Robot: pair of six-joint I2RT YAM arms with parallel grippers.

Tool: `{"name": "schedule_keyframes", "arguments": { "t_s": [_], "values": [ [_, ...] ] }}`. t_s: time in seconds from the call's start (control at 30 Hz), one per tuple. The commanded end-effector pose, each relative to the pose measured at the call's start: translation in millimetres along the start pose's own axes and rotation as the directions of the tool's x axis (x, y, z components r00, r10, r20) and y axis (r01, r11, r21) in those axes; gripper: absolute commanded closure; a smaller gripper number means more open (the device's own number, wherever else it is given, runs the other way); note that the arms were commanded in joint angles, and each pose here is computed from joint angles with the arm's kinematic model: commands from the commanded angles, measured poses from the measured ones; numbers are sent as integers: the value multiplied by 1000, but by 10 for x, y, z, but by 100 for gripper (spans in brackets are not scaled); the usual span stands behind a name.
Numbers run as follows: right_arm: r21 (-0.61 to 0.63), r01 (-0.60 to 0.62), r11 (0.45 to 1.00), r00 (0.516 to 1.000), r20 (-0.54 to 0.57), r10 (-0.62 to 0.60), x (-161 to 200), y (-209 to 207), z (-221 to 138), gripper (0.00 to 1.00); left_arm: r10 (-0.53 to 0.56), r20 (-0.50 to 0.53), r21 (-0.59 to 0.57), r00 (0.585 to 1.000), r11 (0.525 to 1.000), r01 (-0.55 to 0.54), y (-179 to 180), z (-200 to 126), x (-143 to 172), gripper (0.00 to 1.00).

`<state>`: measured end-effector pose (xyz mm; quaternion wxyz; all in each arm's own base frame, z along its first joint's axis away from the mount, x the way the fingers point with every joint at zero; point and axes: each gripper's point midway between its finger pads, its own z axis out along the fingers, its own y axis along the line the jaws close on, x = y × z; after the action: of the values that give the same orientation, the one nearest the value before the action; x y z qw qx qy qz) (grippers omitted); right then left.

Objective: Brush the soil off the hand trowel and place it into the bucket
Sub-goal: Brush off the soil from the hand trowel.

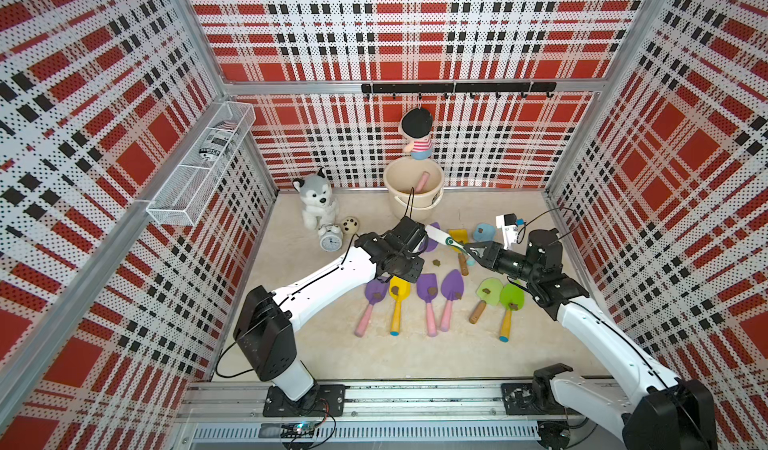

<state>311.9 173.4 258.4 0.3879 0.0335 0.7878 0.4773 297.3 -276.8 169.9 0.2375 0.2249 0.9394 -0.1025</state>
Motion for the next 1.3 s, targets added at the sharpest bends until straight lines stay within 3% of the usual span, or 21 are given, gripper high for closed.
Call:
{"name": "schedule_keyframes", "arguments": {
  "t_s": [0.0,0.07,0.2,0.3,0.4,0.6,0.9,1.07,1.13,1.17,1.27],
  "values": [
    [22,-12,1000,993,122,9,-204,-38,-83,100,-12,41,-10,999,1000,12,56,-118,-41,100],
    [-10,2,1000,994,112,-1,-204,24,-71,100,-15,44,-13,999,1000,15,67,-133,-33,100],
    [-228,91,969,996,19,-89,-13,507,-2,100,-23,49,-13,999,1000,24,85,-149,-34,100],
    [-268,117,956,988,-66,-139,232,641,122,100,-25,54,-8,998,1000,25,74,-145,-55,100],
    [-215,70,974,990,-104,-94,351,457,232,100,-26,57,-5,998,1000,27,70,-148,-72,100],
    [-13,30,999,997,-69,-31,388,-43,299,100,-32,62,2,998,999,32,87,-183,-61,100],
    [43,-29,999,999,39,27,157,-274,131,100,-48,79,20,996,999,47,121,-248,-55,100],
    [40,70,997,989,130,-75,-116,-168,-68,100,-56,93,38,994,998,53,108,-317,-67,100],
    [31,224,974,960,165,-226,-196,-26,-136,100,-62,81,45,995,997,59,106,-339,-40,100],
    [70,362,930,910,189,-368,-240,-7,-180,100,-62,66,48,996,997,59,99,-355,-16,100],
    [291,586,756,743,181,-645,-301,-245,-273,100,-55,26,44,998,998,54,60,-426,51,100]
  ]
}}
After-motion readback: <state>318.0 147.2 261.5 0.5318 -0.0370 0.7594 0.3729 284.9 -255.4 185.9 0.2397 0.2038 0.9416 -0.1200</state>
